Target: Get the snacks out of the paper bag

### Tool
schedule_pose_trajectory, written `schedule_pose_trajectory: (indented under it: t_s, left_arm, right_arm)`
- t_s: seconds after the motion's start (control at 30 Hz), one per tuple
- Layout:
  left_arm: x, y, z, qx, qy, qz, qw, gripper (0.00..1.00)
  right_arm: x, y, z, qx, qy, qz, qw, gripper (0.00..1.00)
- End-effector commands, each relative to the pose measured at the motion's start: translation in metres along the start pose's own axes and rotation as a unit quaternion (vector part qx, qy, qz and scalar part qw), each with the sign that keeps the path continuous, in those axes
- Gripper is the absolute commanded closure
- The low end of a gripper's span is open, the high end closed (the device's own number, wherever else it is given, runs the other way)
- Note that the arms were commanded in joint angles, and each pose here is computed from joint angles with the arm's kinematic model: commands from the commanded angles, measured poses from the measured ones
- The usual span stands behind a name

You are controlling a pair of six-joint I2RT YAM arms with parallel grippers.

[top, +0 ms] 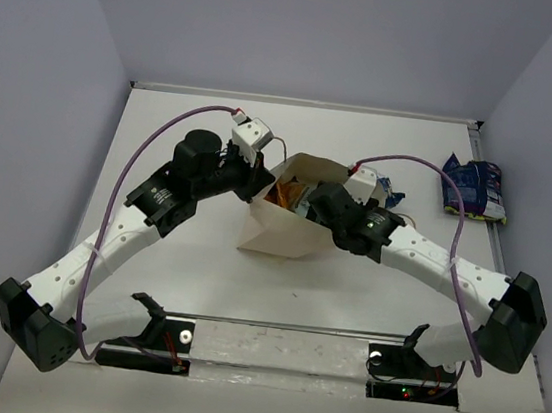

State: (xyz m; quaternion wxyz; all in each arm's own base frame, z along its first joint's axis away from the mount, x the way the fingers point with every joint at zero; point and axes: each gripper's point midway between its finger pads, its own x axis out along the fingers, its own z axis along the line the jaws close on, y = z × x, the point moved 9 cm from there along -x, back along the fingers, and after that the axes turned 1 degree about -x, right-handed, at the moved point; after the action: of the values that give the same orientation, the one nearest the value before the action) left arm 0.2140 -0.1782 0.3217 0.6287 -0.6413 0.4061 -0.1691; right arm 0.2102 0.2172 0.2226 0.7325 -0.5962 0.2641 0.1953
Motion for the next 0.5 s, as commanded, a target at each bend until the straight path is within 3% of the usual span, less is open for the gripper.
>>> schedule_pose_trajectory:
  t_s: [0.0,0.13,0.27,0.33,0.37,0.47]
  left_arm:
    - [-0.002,0.008,0.005,0.007,-0.014,0.015,1.000,1.00]
    - [-0.005,0.007,0.002,0.008,-0.003,0.014,1.000,1.00]
    - [-0.006,0.000,-0.003,0.012,0.022,0.000,1.000,1.00]
    - [-0.006,-0.003,-0.004,0.014,0.029,-0.006,0.999,1.00]
    - [-0.005,-0.006,-0.005,0.015,0.033,-0.010,0.999,1.00]
    - [-0.003,-0.009,-0.005,0.016,0.037,-0.017,0.999,1.00]
  right_arm:
    - [0.015,-0.017,-0.009,0.040,0.064,-0.053,0.996,0.05]
    - [0.032,-0.032,-0.010,0.074,0.070,-0.070,0.992,0.01]
    - [0.057,-0.020,-0.006,0.056,0.054,-0.048,0.996,0.04]
    - [0.069,-0.013,0.001,0.042,0.047,-0.040,0.997,0.13]
    - [0.072,-0.015,0.006,0.044,0.038,-0.043,0.997,0.27]
    - [0.073,-0.024,0.018,0.046,0.012,-0.052,0.998,0.47]
